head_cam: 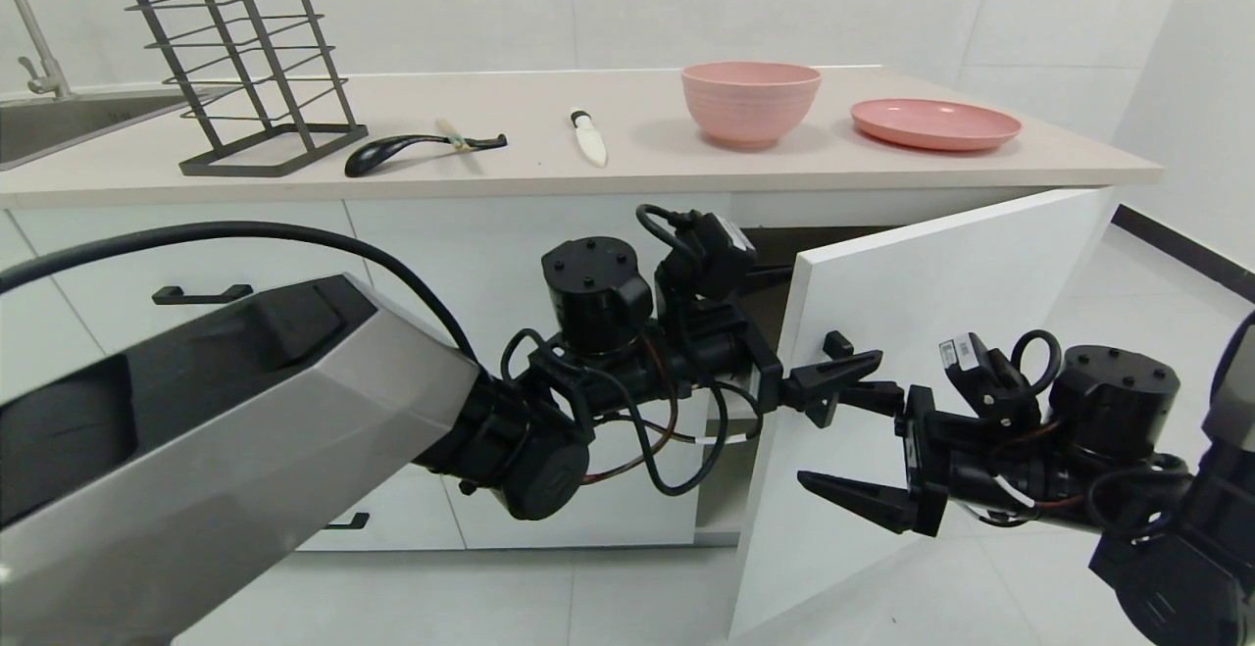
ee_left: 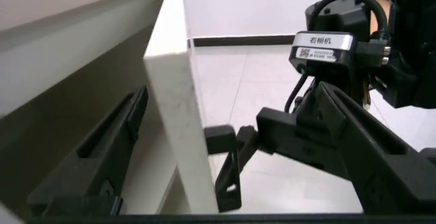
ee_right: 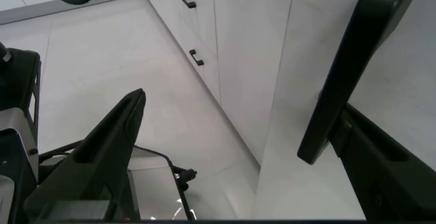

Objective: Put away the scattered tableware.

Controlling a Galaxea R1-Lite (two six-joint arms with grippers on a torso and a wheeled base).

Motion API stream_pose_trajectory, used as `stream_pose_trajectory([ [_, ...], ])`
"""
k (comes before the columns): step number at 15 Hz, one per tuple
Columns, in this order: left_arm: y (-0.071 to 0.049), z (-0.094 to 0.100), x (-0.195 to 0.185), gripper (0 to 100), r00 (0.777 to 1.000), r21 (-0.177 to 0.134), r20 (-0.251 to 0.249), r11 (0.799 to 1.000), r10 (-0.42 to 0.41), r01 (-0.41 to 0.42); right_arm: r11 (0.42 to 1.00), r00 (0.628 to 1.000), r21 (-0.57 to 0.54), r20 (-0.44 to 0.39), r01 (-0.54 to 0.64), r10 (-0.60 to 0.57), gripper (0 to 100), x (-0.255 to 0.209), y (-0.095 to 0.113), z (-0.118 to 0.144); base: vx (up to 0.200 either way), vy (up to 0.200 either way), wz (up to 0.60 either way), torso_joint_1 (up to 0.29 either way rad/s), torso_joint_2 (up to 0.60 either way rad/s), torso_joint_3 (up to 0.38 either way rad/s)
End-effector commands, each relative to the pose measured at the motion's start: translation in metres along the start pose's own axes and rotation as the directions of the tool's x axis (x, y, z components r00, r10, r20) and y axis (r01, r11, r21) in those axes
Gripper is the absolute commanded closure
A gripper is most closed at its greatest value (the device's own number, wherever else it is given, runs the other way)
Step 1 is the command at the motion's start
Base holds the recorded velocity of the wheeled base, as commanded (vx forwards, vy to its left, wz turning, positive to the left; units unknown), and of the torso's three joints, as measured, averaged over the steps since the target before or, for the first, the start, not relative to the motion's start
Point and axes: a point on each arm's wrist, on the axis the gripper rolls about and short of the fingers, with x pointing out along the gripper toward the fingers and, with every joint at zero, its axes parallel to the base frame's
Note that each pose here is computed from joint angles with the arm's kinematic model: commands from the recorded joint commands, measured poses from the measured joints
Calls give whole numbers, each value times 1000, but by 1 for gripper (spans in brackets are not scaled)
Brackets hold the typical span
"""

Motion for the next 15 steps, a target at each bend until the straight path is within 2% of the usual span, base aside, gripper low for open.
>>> stream_pose_trajectory([
  [1,-8,-5,14,0,999,9,22,999,-31,31,1000,1000,-25,15,-3,3,0,-1,1,4,0,0,0,0,0,0],
  [3,-15,-2,18,0,998,13,37,999,-46,45,999,999,-19,10,32,-31,0,-6,-8,0,0,0,0,0,0,0],
  [7,-15,-2,19,0,998,16,41,999,-43,42,994,995,-34,3,104,-103,0,-19,-23,-7,0,0,0,0,0,0],
  [9,-16,-2,18,0,998,25,47,998,-50,49,992,993,-32,3,119,-119,0,-24,-24,-7,0,0,0,0,0,0],
  [13,-22,-1,19,0,996,21,69,998,-55,54,988,989,-50,15,148,-147,0,-38,-11,4,0,0,0,0,0,0],
  [15,-22,-2,18,0,997,18,69,999,-37,36,985,987,-63,25,158,-157,0,-50,7,14,0,0,0,0,0,0],
])
